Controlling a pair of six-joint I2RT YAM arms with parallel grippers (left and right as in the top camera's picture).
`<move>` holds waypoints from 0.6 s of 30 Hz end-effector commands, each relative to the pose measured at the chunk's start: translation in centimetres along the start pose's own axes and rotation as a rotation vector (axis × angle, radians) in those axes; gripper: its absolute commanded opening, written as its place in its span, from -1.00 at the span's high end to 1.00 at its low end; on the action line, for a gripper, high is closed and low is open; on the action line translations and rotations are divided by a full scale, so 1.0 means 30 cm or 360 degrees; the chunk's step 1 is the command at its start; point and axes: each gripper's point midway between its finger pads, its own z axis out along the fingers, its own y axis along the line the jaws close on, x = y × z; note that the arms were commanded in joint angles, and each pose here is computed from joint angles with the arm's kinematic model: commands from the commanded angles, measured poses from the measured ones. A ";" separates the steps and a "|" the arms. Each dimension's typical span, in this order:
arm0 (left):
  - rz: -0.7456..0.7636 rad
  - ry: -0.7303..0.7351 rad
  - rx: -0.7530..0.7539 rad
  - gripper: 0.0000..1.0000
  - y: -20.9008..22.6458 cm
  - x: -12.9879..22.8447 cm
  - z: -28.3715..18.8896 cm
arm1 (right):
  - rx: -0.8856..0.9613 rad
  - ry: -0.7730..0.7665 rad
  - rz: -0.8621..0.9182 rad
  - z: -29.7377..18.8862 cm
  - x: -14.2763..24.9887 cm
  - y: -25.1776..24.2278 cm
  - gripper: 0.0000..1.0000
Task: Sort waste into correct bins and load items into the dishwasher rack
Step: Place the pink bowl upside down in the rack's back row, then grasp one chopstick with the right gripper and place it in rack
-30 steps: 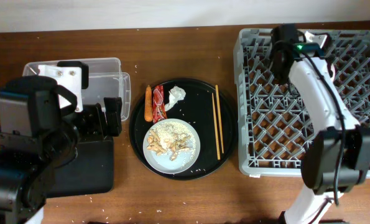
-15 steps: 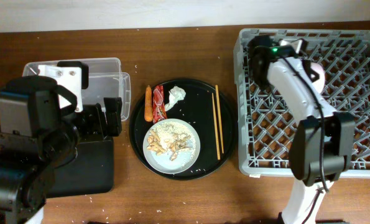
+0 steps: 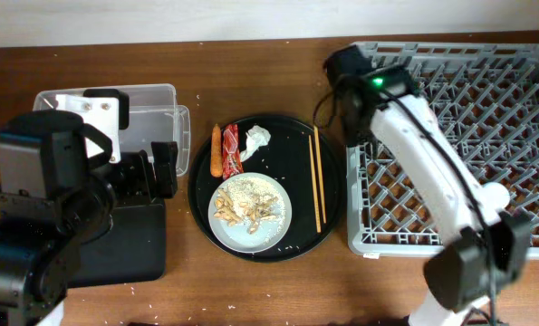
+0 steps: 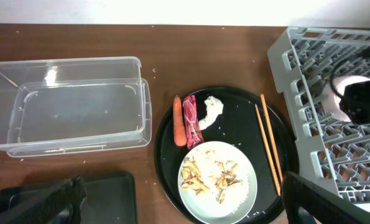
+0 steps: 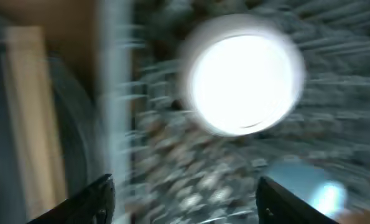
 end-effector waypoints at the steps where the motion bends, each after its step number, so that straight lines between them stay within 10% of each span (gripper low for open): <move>1: -0.0014 -0.0017 -0.0028 -0.99 0.013 -0.004 -0.009 | -0.0663 0.0129 -0.0107 -0.084 0.067 0.255 -0.31; 6: -0.0014 -0.0017 -0.0028 -0.99 0.013 -0.004 -0.009 | -0.0703 0.0186 -0.0277 -0.066 0.120 0.383 -0.26; 9: -0.0014 -0.0017 -0.0028 -0.99 0.013 -0.004 -0.009 | -0.0561 0.0323 -0.0216 0.054 0.175 0.415 0.29; 18: -0.0014 -0.0017 -0.0028 -0.99 0.013 -0.004 -0.009 | -0.0400 0.0252 -0.0004 0.360 0.145 0.401 0.48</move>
